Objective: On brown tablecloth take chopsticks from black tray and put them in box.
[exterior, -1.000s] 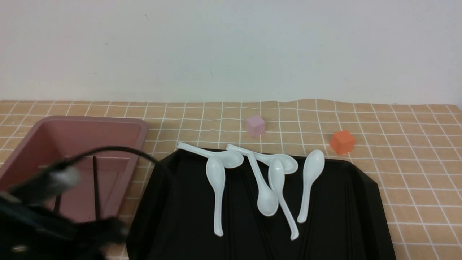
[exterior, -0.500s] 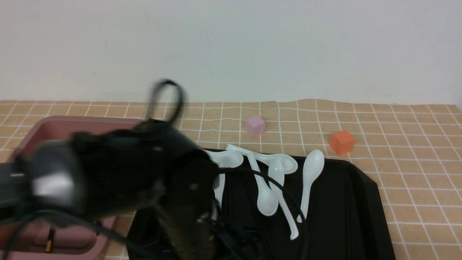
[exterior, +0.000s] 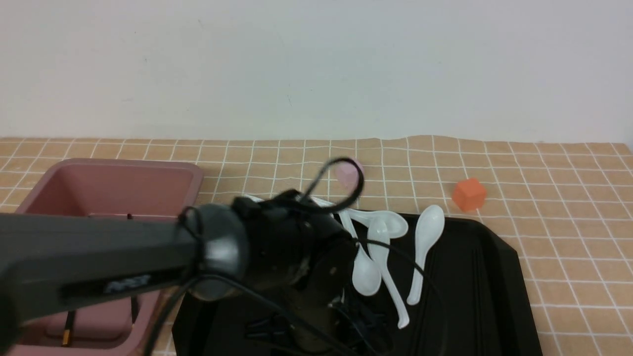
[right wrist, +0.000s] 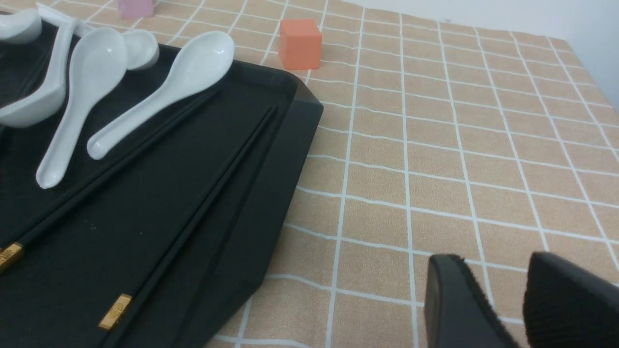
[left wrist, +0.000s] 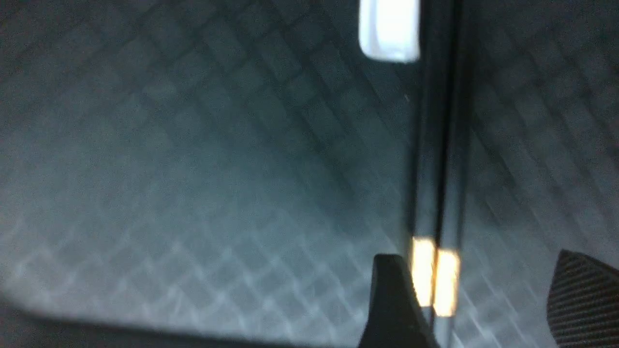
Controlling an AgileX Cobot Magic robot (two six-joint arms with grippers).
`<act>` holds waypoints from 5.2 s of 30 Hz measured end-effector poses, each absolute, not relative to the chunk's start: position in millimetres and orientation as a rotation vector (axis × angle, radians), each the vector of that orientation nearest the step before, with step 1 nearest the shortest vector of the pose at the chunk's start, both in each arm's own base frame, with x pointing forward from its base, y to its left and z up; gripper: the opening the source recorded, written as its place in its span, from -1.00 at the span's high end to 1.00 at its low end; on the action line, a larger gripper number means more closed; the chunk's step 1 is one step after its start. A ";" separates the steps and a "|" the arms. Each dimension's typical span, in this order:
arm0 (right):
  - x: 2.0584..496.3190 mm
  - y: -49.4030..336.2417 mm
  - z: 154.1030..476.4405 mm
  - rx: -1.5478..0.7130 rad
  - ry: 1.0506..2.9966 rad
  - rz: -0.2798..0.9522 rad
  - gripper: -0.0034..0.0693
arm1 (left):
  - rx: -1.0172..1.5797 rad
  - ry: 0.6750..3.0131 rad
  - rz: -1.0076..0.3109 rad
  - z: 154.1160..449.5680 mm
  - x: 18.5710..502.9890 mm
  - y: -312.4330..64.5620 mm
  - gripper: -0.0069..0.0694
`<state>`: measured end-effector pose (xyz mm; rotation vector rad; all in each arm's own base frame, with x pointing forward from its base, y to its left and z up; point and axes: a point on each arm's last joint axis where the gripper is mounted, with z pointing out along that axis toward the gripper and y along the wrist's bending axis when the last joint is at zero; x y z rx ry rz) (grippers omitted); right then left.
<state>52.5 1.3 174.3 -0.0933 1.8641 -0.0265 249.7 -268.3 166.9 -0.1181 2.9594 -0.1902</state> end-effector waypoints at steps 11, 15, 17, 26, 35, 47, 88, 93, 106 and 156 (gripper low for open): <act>52.5 1.3 174.3 -0.093 1.864 -0.026 0.25 | -0.055 2.943 -0.129 149.4 256.7 -270.9 0.11; 52.5 1.3 174.3 -0.093 1.864 -0.026 0.25 | -0.054 2.946 -0.126 149.6 256.8 -270.9 0.51; 52.5 1.3 174.3 -0.093 1.864 -0.026 0.25 | -0.060 2.950 -0.130 150.0 256.5 -271.4 0.50; 52.5 1.3 174.3 -0.093 1.864 -0.026 0.25 | -0.098 2.889 -0.326 227.9 242.7 -263.5 0.49; 52.5 1.3 174.3 -0.093 1.864 -0.026 0.25 | -0.026 2.615 -0.158 361.8 204.0 -182.5 0.49; 52.5 1.3 174.3 -0.093 1.864 -0.026 0.25 | -0.442 2.709 0.106 298.3 216.9 -31.7 0.49; 52.5 1.3 174.3 -0.093 1.864 -0.026 0.25 | -0.185 2.487 -0.402 324.9 148.2 -15.9 0.85; 52.5 1.3 174.3 -0.093 1.864 -0.026 0.25 | -0.119 2.162 -0.462 310.8 83.6 -25.0 0.85; 52.5 1.3 174.3 -0.093 1.864 -0.026 0.25 | -0.085 1.815 -0.446 274.2 25.6 -27.3 0.85; 52.5 1.3 174.3 -0.093 1.864 -0.026 0.25 | -0.157 1.886 -0.336 170.1 51.7 -9.0 0.81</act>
